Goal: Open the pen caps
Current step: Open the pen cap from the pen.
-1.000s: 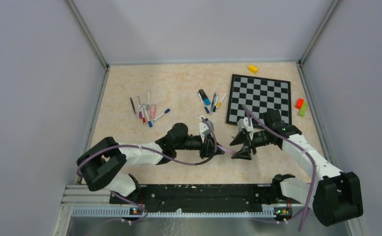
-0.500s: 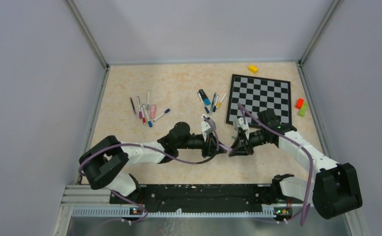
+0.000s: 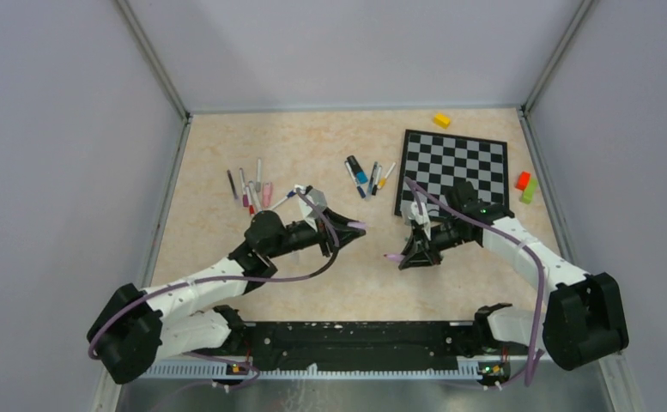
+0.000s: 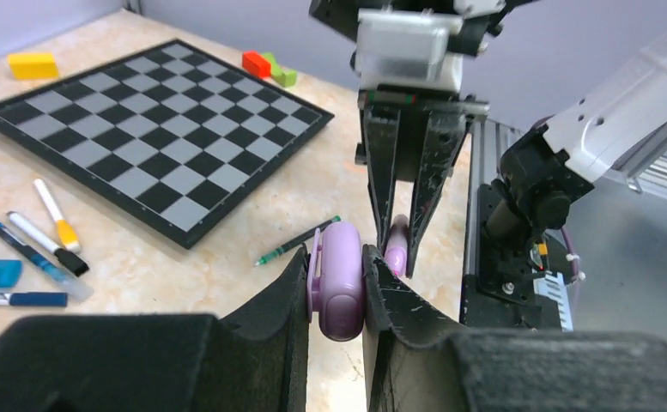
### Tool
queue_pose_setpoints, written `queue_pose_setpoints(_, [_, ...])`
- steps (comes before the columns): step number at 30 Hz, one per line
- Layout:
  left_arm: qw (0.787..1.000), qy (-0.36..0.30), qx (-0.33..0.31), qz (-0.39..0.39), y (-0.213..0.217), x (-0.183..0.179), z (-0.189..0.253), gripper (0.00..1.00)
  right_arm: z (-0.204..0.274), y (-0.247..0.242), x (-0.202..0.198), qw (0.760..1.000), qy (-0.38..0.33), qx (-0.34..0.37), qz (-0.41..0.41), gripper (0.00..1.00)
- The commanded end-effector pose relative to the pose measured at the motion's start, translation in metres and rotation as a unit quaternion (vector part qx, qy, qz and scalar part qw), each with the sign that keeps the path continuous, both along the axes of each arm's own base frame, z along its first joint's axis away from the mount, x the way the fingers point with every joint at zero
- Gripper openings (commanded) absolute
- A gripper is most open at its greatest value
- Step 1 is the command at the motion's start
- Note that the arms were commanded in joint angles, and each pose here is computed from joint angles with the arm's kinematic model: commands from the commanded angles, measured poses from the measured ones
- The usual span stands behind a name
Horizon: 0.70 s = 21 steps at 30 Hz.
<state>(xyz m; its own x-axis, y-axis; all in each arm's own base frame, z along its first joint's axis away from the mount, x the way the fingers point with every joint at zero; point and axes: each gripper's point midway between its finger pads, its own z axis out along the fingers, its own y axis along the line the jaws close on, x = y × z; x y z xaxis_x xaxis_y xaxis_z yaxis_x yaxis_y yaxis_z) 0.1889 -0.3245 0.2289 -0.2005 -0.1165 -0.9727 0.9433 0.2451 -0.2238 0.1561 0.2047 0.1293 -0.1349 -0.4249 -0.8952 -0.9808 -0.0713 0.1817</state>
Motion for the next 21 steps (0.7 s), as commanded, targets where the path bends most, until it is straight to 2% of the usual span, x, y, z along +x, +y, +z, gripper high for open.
queue_pose_setpoints(1, [1.000,-0.005,-0.019,0.016,0.014,-0.003,0.007,0.00,-0.002,-0.002,0.002,1.000,-0.007,-0.010,0.004,0.00])
queue_pose_setpoints(4, [0.999,0.030,0.003,0.031,0.021,-0.005,-0.012,0.00,-0.010,-0.007,0.020,0.998,-0.018,-0.035,-0.041,0.00])
queue_pose_setpoints(7, [0.994,0.083,0.027,0.065,0.033,-0.005,-0.037,0.00,-0.017,-0.025,0.050,0.989,-0.022,-0.064,-0.129,0.00])
queue_pose_setpoints(11, [0.972,0.166,0.057,0.159,0.060,0.003,-0.070,0.00,-0.026,-0.058,0.079,0.970,-0.034,-0.099,-0.220,0.00])
queue_pose_setpoints(16, [0.950,0.192,0.068,0.237,0.087,0.012,-0.087,0.00,-0.045,-0.102,0.103,0.936,-0.024,-0.161,-0.313,0.00])
queue_pose_setpoints(21, [0.921,0.218,0.095,0.307,0.106,0.025,-0.105,0.00,-0.060,-0.113,0.111,0.921,0.009,-0.186,-0.342,0.00])
